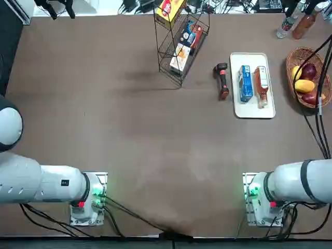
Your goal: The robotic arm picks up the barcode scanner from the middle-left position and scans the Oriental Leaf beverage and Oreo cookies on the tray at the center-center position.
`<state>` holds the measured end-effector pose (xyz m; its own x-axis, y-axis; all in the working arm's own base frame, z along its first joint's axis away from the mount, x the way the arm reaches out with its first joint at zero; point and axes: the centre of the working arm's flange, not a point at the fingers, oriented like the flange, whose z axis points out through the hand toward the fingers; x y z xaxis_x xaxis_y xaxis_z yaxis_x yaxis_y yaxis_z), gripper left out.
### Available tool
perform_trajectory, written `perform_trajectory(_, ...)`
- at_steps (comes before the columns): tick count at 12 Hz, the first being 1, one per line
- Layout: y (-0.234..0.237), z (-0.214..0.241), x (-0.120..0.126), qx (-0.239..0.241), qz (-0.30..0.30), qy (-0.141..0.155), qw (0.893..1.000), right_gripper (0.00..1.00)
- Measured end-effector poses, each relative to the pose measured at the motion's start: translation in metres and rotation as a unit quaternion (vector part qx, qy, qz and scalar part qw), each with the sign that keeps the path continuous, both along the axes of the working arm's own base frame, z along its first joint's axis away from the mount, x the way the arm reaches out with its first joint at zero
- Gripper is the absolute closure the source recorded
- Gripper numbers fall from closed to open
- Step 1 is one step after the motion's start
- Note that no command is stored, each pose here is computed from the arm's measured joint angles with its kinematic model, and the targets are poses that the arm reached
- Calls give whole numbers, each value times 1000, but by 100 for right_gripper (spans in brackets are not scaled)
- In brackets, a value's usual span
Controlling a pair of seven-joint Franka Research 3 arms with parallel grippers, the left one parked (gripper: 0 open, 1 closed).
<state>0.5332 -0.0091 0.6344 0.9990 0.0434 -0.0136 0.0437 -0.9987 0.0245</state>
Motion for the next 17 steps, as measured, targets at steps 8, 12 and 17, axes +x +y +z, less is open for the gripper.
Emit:
perform_trajectory(8,10,-15,7,5,-4,17,1000,0)
perform_trajectory(12,63,-69,33,32,-20,24,999,0)
perform_trajectory(17,101,-148,35,44,-3,27,999,0)
